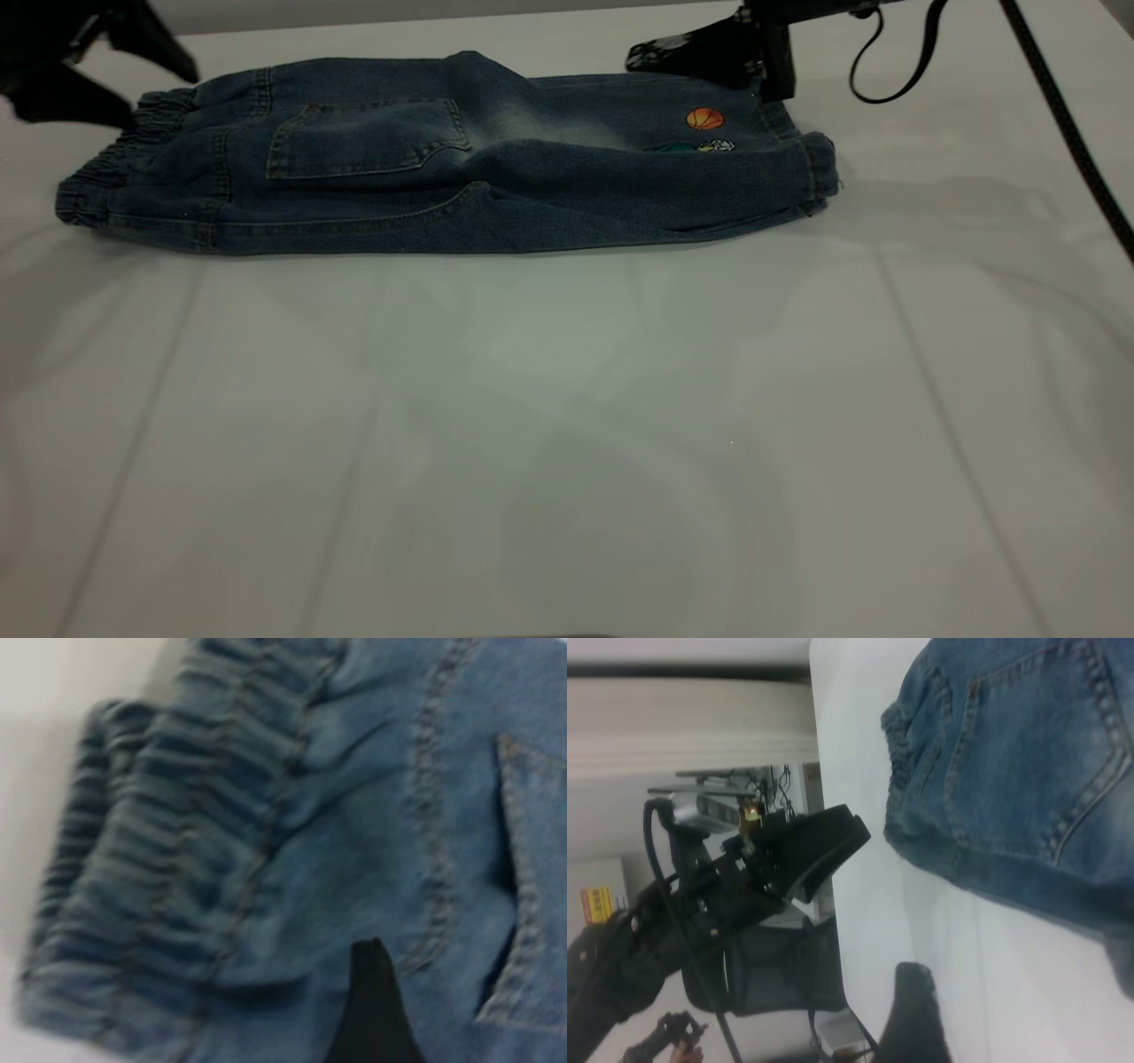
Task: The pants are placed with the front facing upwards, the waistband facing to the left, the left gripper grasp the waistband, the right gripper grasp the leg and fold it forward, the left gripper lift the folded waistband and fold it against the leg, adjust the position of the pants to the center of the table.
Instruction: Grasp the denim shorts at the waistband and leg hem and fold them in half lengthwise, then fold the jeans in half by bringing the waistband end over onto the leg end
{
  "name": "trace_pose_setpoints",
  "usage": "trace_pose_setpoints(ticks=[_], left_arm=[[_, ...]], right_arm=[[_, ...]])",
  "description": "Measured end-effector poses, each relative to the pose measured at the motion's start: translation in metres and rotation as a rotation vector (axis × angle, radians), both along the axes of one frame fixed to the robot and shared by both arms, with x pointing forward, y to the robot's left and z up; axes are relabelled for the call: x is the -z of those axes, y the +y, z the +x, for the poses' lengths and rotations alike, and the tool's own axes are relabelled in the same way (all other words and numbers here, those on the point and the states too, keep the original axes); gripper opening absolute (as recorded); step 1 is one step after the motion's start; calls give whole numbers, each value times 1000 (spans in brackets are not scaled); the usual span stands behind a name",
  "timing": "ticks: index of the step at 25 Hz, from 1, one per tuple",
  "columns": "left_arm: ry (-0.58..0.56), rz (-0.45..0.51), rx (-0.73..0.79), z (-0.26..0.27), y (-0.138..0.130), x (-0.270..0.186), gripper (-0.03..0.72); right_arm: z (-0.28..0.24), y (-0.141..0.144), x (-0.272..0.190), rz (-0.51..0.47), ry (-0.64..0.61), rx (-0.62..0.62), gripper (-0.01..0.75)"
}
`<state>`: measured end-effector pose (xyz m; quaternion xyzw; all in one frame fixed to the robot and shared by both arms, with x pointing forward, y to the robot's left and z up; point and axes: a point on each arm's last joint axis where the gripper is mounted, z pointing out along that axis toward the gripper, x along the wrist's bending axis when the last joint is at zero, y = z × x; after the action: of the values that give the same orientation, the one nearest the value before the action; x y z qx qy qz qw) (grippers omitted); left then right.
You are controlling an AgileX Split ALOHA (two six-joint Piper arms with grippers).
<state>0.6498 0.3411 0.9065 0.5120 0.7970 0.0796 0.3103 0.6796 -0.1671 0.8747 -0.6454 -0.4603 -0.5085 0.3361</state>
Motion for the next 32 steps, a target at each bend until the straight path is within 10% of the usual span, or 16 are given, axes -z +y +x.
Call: trace_pose_setpoints(ticks=[9, 32], left_arm=[[104, -71, -26, -21, 53, 3, 479], [183, -158, -99, -19, 56, 73, 482]], right_arm=[[-3, 11, 0, -7, -16, -28, 488], [-2, 10, 2, -40, -30, -12, 488]])
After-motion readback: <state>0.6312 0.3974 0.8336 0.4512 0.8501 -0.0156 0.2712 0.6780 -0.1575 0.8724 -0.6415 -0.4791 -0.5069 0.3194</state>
